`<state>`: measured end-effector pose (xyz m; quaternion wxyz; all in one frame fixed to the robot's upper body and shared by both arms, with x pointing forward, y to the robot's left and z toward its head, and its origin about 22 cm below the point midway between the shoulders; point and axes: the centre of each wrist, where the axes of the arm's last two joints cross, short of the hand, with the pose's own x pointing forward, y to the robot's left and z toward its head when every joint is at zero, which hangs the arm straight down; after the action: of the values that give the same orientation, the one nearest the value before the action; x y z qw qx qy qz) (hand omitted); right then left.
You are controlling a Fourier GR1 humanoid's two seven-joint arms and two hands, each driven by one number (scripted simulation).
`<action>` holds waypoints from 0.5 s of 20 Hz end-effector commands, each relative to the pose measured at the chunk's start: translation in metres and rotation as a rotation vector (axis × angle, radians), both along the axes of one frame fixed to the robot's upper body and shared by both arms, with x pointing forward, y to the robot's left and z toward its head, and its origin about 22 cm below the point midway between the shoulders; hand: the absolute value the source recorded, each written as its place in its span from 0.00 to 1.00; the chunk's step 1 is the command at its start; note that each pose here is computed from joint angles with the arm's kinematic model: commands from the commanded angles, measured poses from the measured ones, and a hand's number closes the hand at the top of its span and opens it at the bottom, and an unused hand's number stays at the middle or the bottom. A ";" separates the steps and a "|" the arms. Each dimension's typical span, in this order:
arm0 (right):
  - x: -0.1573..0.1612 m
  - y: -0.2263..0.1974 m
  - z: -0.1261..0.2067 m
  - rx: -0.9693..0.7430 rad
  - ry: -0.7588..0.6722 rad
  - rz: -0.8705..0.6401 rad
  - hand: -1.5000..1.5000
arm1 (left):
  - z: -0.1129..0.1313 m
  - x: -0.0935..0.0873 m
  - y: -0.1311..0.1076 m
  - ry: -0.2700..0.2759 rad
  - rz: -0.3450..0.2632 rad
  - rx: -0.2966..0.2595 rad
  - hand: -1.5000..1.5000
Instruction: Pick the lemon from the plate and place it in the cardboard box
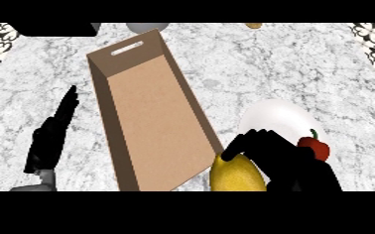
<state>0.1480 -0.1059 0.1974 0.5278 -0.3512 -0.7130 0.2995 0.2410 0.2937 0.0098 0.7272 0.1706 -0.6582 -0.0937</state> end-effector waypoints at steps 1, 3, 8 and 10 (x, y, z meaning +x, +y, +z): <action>0.028 0.016 0.022 0.044 -0.024 0.038 1.00 | 0.003 0.002 0.000 0.000 -0.002 -0.015 0.50; 0.036 0.040 0.031 0.024 -0.017 0.017 1.00 | -0.020 0.007 -0.023 0.009 -0.009 -0.001 0.50; 0.081 0.068 0.040 0.005 0.021 0.005 1.00 | -0.008 -0.003 -0.016 0.007 -0.014 0.001 0.50; 0.084 0.091 0.035 0.003 0.057 -0.028 1.00 | -0.002 0.008 -0.019 0.007 -0.016 -0.011 0.50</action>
<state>0.2150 -0.0440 0.2275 0.5127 -0.3371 -0.7232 0.3169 0.2427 0.2865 0.0095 0.7277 0.1660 -0.6581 -0.0991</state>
